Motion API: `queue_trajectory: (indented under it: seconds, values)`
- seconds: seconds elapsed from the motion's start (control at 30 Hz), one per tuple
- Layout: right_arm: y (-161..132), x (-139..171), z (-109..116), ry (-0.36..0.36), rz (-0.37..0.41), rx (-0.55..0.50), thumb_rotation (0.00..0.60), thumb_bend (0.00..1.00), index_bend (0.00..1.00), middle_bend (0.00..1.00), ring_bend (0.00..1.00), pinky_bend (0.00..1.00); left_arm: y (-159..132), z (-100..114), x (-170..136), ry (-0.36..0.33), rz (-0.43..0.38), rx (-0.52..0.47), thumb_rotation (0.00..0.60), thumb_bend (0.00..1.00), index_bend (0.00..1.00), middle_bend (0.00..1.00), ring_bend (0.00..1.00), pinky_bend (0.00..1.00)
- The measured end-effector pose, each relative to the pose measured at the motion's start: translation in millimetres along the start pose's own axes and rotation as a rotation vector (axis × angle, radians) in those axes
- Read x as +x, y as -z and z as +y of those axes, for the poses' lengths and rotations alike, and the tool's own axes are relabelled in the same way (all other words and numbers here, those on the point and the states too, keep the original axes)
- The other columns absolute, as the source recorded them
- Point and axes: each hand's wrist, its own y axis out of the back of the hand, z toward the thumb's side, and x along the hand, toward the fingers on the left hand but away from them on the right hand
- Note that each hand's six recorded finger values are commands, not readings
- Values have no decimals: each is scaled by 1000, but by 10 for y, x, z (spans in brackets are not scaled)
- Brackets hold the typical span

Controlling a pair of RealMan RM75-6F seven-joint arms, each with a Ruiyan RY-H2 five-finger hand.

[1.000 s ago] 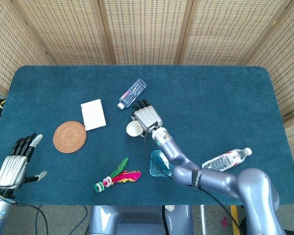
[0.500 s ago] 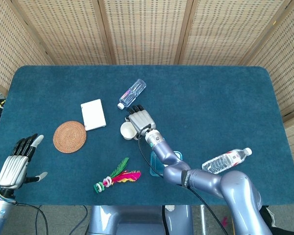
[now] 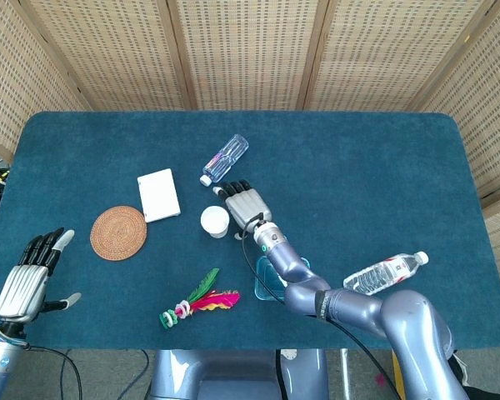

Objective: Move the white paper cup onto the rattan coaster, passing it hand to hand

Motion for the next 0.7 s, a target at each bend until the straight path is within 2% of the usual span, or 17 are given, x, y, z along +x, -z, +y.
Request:
queue_trajectory:
  seconds: [0.2,0.33,0.57,0.7]
  values:
    - [281,196,94,45,-49,39,600,83,0,0,0,0,-12,6,-15,-3,-3,3,600,103,0,0,0,0]
    - [577,453,173,92,-98,49,600,83,0,0,0,0,-21,13,-27,-6,-4,5,600,103,0,0,0,0]
    - [1213,1126,276,204,-199,62,600,83,0,0,0,0,-60,19,-40,-11,-15,8,600,103,0,0,0,0]
    - [1408,1467,243,267,-227,51,600,83,0,0,0,0,-95,15,-50,-12,-27,13,600,104,0,0,0,0]
